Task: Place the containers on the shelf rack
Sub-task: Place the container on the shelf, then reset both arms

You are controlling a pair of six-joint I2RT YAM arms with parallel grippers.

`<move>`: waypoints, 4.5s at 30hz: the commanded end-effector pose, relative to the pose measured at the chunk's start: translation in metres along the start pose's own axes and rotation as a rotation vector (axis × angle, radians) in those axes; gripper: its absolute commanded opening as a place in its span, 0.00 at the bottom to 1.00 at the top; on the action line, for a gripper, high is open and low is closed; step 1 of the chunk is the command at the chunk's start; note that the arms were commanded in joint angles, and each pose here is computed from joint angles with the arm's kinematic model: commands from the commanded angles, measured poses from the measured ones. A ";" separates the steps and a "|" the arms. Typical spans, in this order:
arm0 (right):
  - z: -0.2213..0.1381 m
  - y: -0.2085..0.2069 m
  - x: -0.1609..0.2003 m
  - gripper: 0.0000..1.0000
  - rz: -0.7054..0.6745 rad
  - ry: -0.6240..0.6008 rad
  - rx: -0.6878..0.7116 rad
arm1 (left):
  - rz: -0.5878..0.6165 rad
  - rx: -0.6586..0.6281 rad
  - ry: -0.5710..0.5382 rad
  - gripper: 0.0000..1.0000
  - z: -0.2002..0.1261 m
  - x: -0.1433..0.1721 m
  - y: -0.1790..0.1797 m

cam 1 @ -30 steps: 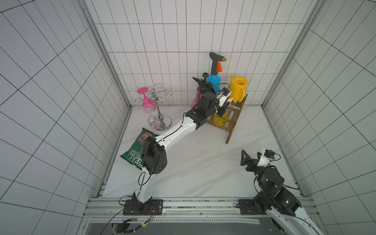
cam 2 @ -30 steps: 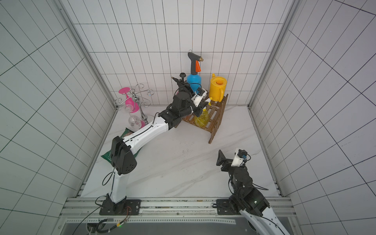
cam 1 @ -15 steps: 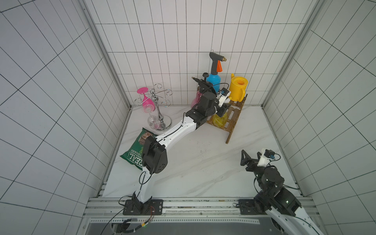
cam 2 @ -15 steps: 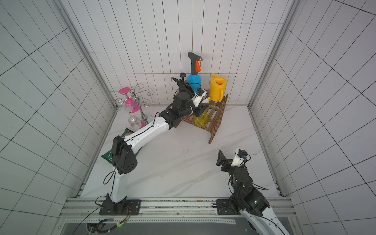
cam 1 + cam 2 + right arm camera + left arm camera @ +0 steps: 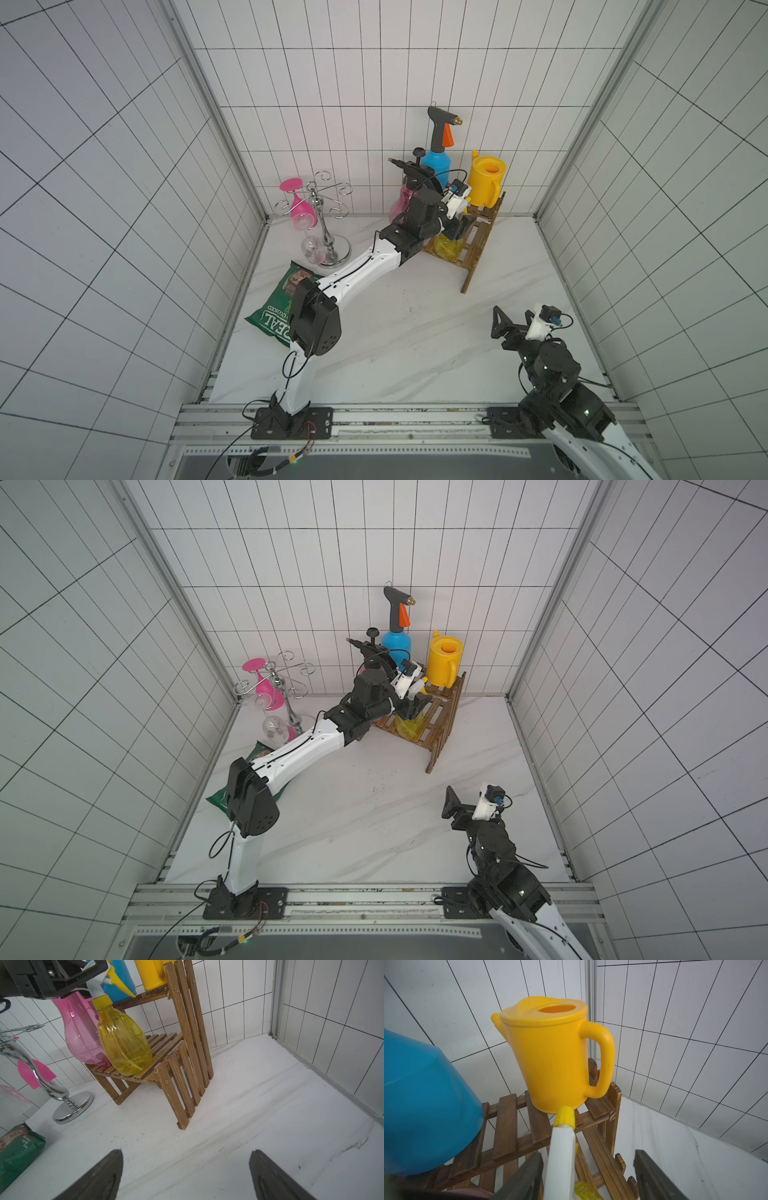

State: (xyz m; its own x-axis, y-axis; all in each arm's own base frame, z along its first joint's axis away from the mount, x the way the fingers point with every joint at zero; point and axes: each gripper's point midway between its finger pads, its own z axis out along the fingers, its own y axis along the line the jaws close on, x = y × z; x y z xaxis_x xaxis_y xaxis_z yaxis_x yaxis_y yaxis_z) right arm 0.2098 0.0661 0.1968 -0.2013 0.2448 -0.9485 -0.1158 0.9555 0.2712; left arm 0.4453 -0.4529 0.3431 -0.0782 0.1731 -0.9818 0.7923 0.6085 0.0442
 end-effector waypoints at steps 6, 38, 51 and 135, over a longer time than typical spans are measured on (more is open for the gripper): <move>-0.005 0.002 -0.015 0.97 0.012 -0.037 -0.013 | -0.006 -0.063 -0.094 0.81 -0.034 -0.043 0.010; -0.013 0.071 -0.007 0.99 -0.034 0.001 -0.405 | -0.561 -0.056 -0.134 0.88 -0.216 0.141 0.008; -0.001 0.081 0.010 0.99 -0.013 0.077 -0.428 | -0.226 -0.841 0.007 0.91 -0.320 0.196 0.105; 0.178 -0.147 0.035 0.99 -0.156 0.148 0.349 | -0.377 -1.093 0.082 0.98 -0.357 0.313 0.261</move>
State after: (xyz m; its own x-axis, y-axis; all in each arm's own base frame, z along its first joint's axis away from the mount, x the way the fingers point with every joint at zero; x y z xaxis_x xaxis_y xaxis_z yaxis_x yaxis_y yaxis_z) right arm 0.3682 -0.0375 0.0562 -0.4466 0.1107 -0.8879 0.2076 0.9781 0.0175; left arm 0.4070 0.0375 0.0995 -0.3048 -0.1334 -0.9430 -0.2404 0.9689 -0.0593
